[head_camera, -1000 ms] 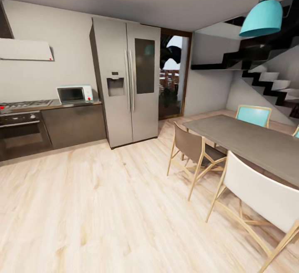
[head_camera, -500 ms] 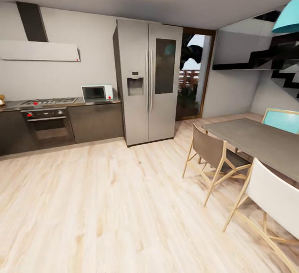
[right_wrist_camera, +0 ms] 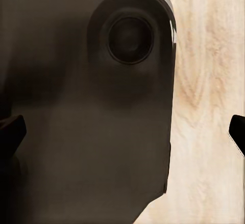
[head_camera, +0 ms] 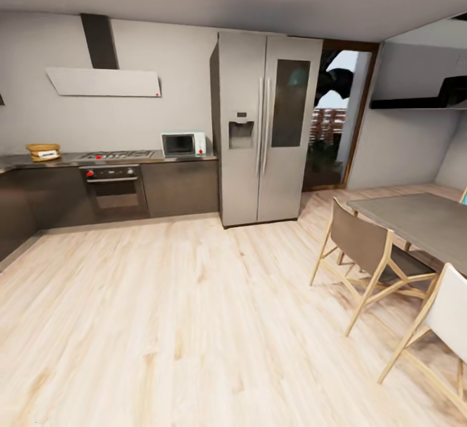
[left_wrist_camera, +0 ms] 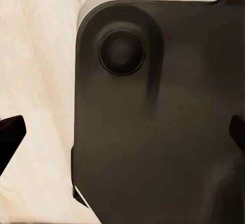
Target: In the kitchen, take the popcorn bag from the countertop, put it into the microwave, and heat it until the popcorn is cooked so the cooked popcorn ends up inside the bag.
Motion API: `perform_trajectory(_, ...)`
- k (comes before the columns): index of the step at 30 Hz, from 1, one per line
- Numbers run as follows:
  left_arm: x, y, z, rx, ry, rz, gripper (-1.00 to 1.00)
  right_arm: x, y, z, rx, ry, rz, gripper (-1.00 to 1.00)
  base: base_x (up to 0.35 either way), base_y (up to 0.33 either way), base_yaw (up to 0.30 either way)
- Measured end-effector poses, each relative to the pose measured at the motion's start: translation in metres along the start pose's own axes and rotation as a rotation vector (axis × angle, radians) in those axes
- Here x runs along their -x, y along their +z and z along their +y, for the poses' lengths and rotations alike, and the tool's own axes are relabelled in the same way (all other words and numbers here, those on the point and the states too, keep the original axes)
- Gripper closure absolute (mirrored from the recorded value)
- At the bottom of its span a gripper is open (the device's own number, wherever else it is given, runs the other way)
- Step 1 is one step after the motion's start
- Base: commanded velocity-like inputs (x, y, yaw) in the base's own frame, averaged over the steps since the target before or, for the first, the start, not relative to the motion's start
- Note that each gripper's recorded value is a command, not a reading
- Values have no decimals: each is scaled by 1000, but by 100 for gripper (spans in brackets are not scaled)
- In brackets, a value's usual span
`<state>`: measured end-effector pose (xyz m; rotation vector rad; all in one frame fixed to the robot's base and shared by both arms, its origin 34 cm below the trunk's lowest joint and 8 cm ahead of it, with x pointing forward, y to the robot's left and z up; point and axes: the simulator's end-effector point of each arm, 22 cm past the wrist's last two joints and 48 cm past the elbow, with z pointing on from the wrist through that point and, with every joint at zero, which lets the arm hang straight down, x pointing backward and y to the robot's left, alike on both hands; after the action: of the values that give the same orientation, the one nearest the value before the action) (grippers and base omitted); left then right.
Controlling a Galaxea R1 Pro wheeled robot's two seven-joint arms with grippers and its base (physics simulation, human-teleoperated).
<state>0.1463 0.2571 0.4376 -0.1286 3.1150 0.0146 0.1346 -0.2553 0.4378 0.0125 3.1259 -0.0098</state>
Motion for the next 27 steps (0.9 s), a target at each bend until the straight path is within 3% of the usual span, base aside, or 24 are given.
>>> perform_trajectory(18,1,0,-6,-8,8,-2,-100,0,0,0,-1,1,1,-100,0,0,285)
perform_trajectory(27,-3,0,-20,-28,-10,7,-100,0,0,-2,-3,11,0,-100,100,0,39)
